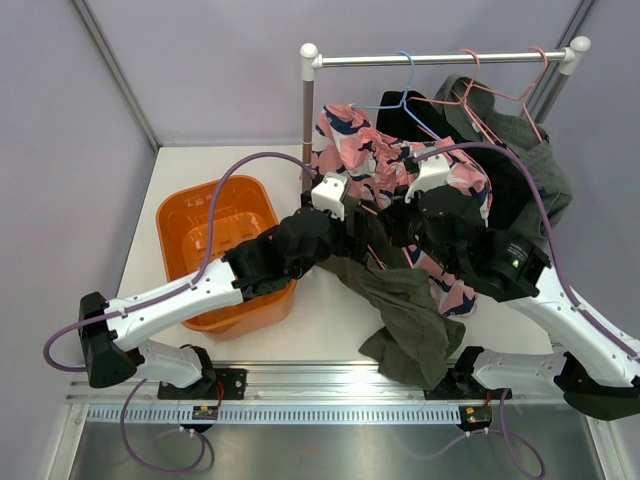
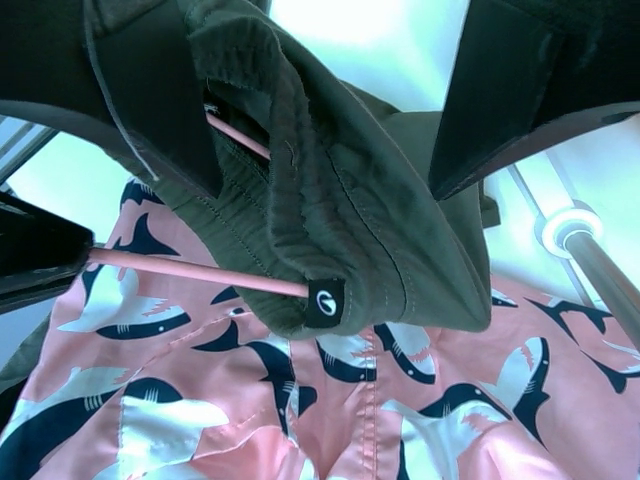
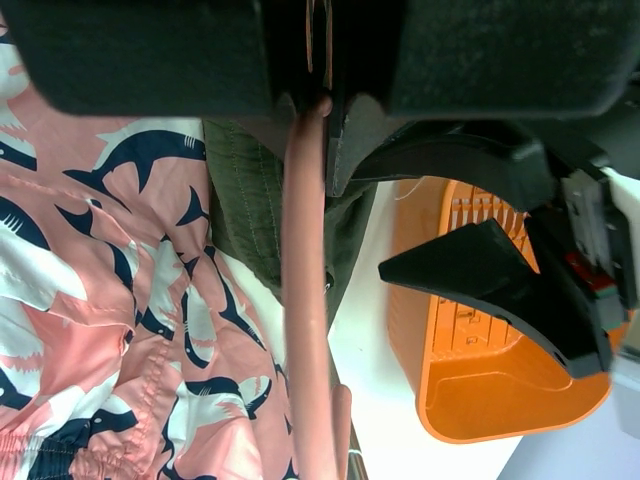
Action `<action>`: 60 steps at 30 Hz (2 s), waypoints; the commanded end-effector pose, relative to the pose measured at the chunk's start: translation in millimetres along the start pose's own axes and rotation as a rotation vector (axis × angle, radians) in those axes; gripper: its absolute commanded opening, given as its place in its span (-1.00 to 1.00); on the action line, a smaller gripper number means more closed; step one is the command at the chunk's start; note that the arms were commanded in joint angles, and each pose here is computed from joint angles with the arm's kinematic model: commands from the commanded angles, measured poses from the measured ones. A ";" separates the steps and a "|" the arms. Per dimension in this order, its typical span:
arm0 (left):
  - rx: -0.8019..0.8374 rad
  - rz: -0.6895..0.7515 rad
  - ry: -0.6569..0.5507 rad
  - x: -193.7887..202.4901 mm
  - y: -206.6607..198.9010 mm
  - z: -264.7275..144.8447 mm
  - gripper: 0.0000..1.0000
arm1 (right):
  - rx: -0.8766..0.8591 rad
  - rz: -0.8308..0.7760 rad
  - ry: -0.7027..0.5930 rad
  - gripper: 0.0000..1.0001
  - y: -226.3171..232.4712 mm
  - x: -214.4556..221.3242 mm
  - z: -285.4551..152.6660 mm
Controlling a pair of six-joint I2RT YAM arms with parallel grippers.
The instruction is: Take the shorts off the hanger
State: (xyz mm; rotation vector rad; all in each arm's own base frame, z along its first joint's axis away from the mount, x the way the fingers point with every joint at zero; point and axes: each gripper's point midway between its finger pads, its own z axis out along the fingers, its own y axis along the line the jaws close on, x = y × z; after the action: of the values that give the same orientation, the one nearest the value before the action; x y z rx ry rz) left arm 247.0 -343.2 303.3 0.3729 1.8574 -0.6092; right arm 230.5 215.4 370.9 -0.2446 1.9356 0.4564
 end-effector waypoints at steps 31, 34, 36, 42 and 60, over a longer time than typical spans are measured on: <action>-0.377 -0.065 -0.097 -47.6 88.3 22.8 -1.00 | -0.126 0.057 -0.101 -1.00 9.7 -30.6 -51.2; -0.367 -0.059 -0.057 -34.4 91.0 39.4 -1.00 | -0.156 0.057 -0.116 -1.00 12.0 -35.4 -57.4; -0.363 -0.046 -0.036 -25.6 90.4 46.3 -1.00 | -0.161 0.059 -0.125 -1.00 11.5 -38.0 -60.5; -0.315 -0.055 -0.023 -20.6 91.4 51.6 -1.00 | -0.144 0.058 -0.151 -1.00 2.3 -41.3 -69.3; 0.502 0.318 -0.012 3.6 -128.7 -105.4 -1.00 | 0.041 -0.018 -0.272 -1.00 -3.2 -70.2 -23.3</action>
State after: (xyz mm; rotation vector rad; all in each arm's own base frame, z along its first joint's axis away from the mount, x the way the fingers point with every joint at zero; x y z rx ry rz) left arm 127.7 -387.5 329.1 0.8558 1.7056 -0.8319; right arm 227.7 200.3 412.6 -0.2313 1.7746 0.4369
